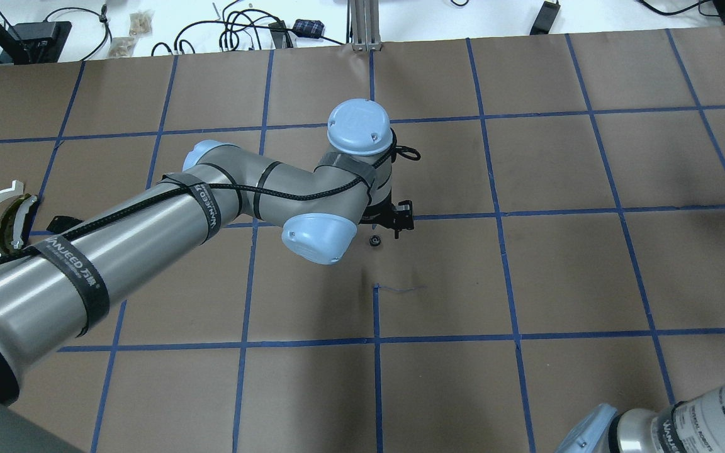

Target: Place bearing gear from tray to pile

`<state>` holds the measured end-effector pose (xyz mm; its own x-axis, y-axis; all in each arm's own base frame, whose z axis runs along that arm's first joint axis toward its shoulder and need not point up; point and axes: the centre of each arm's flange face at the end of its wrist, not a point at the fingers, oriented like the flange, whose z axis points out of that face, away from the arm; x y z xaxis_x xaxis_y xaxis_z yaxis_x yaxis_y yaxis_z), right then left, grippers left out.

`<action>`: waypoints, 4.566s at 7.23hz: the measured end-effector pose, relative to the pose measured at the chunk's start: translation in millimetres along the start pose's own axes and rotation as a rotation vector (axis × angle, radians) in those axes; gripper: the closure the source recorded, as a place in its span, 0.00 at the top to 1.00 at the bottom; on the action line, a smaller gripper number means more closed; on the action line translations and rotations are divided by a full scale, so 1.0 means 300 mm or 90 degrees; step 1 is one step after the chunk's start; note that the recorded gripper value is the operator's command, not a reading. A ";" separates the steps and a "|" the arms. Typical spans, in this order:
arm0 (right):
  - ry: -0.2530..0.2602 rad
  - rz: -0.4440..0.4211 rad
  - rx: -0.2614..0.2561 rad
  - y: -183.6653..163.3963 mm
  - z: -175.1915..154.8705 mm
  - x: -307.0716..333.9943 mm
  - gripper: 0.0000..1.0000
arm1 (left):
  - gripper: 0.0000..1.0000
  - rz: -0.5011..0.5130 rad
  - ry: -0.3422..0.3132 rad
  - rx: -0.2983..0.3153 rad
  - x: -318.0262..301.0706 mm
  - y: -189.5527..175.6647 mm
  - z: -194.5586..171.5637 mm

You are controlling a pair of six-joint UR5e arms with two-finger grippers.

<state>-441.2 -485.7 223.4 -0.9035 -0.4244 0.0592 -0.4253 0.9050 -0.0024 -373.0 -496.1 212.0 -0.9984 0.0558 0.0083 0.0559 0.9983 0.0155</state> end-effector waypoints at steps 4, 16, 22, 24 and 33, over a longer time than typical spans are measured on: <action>-0.027 0.022 -0.016 0.099 0.136 -0.018 0.96 | 1.00 -0.001 0.004 0.014 0.018 -0.011 0.072; -0.027 -0.020 -0.051 0.156 0.143 -0.013 0.21 | 0.00 -0.017 -0.002 0.011 -0.319 -0.157 0.015; 0.010 0.041 -0.062 -0.101 -0.258 -0.221 0.18 | 0.00 0.067 0.014 -0.053 -1.814 -0.011 -0.089; -0.005 0.087 -0.073 -0.373 -0.432 -0.523 0.18 | 0.00 0.045 0.036 -0.053 -1.917 0.079 0.000; -0.054 0.339 -0.054 -1.143 -0.344 -2.147 0.18 | 0.90 -0.006 0.016 -0.019 -1.962 0.030 -0.124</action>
<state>292.0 -519.9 289.1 -0.9954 0.0954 -0.0091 0.0946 0.9930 0.0704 215.5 -520.5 244.5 -0.9984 0.0463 0.0332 0.0478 0.9978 0.0463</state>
